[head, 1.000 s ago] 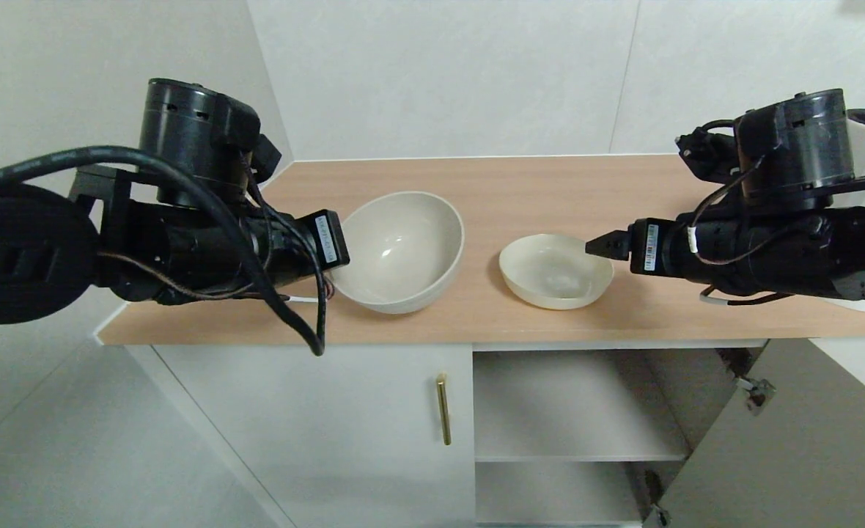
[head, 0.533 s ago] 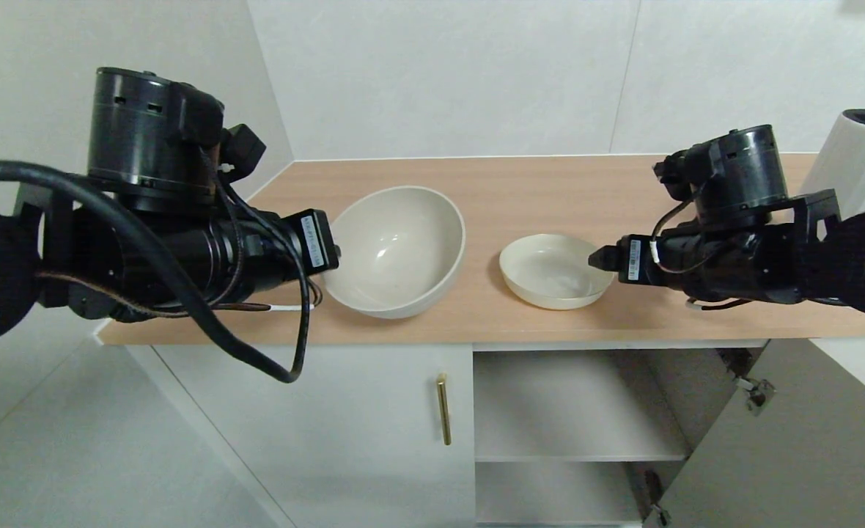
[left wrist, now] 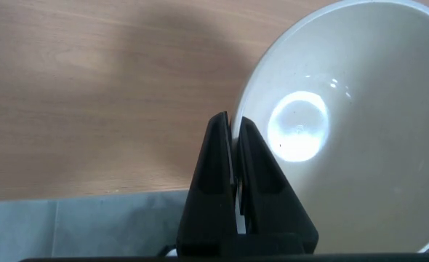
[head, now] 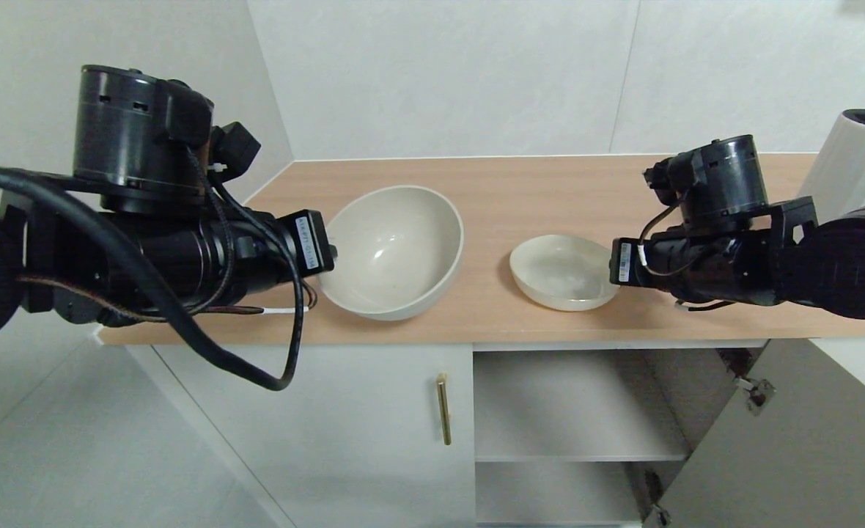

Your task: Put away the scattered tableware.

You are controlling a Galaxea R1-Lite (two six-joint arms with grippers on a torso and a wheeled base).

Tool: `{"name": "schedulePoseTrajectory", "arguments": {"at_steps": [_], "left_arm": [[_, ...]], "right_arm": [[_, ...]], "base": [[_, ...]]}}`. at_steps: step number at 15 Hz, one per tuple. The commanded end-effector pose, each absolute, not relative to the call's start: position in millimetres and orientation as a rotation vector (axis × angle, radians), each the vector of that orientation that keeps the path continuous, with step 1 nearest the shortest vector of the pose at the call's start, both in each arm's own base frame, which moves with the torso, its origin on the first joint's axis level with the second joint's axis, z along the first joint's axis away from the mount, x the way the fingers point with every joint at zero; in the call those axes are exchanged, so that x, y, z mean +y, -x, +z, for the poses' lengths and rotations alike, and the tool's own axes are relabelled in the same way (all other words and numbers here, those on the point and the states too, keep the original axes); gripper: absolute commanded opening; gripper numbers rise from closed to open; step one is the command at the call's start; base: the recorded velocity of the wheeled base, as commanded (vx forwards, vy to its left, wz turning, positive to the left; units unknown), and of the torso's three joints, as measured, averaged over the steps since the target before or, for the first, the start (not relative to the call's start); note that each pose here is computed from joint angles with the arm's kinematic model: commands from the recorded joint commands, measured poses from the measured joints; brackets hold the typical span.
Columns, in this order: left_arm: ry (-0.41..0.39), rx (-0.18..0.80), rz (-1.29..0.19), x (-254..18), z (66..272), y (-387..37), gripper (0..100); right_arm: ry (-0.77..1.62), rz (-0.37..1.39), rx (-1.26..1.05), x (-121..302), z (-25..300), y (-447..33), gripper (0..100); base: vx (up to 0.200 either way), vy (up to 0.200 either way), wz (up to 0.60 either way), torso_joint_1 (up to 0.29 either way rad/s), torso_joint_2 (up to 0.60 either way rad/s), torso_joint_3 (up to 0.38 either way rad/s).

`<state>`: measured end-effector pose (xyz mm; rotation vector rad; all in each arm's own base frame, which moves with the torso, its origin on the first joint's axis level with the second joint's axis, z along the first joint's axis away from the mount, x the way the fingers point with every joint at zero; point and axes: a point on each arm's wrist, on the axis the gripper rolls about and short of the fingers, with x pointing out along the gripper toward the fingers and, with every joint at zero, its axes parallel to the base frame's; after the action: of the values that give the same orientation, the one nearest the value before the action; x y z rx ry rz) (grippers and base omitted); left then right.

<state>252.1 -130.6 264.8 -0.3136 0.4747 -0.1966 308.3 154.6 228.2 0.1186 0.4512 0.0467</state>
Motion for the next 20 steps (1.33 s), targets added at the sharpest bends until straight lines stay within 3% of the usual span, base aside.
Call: {"name": "schedulePoseTrajectory", "arguments": {"at_steps": [1, 7, 9, 12, 14, 18, 20], "left_arm": [[0.315, 0.473, -0.197, -129.7, 265.6, -250.7, 0], [0.318, 0.457, -0.224, -128.1, 270.4, -234.6, 0], [0.33, 0.381, -0.264, -122.6, 275.1, -217.8, 0], [0.226, 0.363, -0.286, -114.9, 252.4, -204.5, 0], [0.23, 0.345, -0.293, -110.8, 252.5, -196.7, 0], [0.195, 0.412, -0.286, -90.7, 221.3, -162.4, 0], [0.199, 0.409, -0.28, -81.6, 218.4, -154.0, 0]], "right_arm": [[-0.119, 0.048, 0.45, 154.9, 227.9, -308.1, 0], [-0.178, 0.084, 0.43, 150.4, 241.5, -292.8, 0], [-0.181, 0.12, 0.442, 141.7, 243.2, -273.1, 0], [-0.205, 0.208, 0.428, 133.0, 256.4, -246.0, 0], [-0.2, 0.227, 0.428, 128.9, 256.4, -228.9, 0], [-0.182, 0.287, 0.462, 106.4, 239.1, -173.6, 0], [-0.167, 0.328, 0.481, 107.5, 232.3, -159.4, 0]], "base": [[0.0, 0.0, 0.0, 0.0, 0.0, 0.0], [0.0, 0.0, 0.0, 0.0, 0.0, 0.0], [0.0, 0.0, 0.0, 0.0, 0.0, 0.0], [0.0, 0.0, 0.0, 0.0, 0.0, 0.0], [0.0, 0.0, 0.0, 0.0, 0.0, 0.0], [0.0, 0.0, 0.0, 0.0, 0.0, 0.0], [0.0, 0.0, 0.0, 0.0, 0.0, 0.0]]}}
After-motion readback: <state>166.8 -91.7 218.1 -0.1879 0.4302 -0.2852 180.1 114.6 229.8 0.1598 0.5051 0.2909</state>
